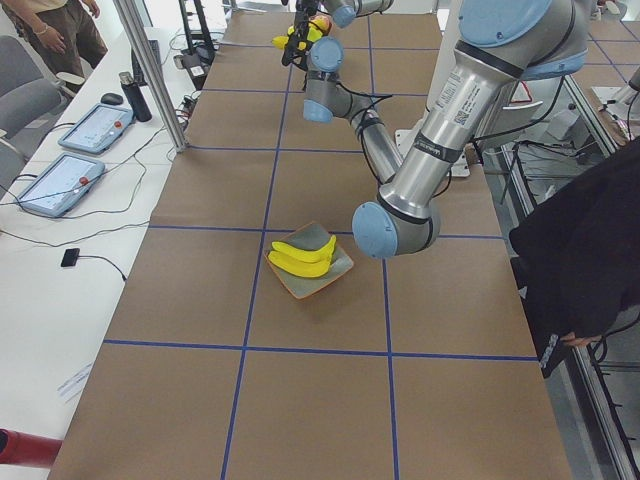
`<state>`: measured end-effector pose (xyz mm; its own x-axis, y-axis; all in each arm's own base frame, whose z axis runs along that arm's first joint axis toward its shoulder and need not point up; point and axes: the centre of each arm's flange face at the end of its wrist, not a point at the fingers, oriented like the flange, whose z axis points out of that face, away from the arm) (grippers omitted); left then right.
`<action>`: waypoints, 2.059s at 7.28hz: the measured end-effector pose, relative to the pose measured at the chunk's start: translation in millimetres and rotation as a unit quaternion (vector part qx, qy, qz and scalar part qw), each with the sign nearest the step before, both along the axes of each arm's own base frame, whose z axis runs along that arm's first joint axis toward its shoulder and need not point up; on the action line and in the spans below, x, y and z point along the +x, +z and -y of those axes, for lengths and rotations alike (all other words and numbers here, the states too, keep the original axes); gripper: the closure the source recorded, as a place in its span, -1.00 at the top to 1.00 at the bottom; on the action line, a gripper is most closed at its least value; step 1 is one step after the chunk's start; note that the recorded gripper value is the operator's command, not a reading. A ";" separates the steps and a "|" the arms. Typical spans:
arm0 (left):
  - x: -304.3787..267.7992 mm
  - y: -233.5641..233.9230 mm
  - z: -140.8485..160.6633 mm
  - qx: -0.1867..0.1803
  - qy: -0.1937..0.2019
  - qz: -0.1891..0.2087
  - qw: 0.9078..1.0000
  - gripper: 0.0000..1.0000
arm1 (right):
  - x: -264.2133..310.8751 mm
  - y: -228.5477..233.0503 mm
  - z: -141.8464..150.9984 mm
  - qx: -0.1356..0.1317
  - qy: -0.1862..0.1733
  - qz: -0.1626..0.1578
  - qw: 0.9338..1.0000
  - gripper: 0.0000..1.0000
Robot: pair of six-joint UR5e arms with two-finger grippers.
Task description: Transfer all bananas from basket to plate
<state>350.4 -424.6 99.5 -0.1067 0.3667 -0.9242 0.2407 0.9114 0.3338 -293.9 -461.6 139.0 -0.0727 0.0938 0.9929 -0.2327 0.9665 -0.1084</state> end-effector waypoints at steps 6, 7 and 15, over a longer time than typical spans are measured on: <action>20.2 -8.1 -18.7 0.022 0.025 -0.027 0.999 0.99 | -32.4 -30.4 -43.9 -0.019 -0.008 0.049 0.999 -1.00; 23.4 -8.7 -22.8 0.023 0.030 -0.029 0.999 0.98 | -30.6 -32.9 -46.0 -0.017 -0.008 0.051 0.999 -1.00; 34.8 -14.3 -47.8 0.044 0.055 -0.055 0.996 -1.00 | -27.2 -36.7 -48.4 -0.011 -0.002 0.057 0.998 -0.09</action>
<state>385.2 -376.8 85.2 -0.2502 0.4257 -0.8696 0.1813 0.9029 0.3898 -321.1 -413.2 102.3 -0.1848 0.1168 0.9758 -0.2133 0.9645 -0.1559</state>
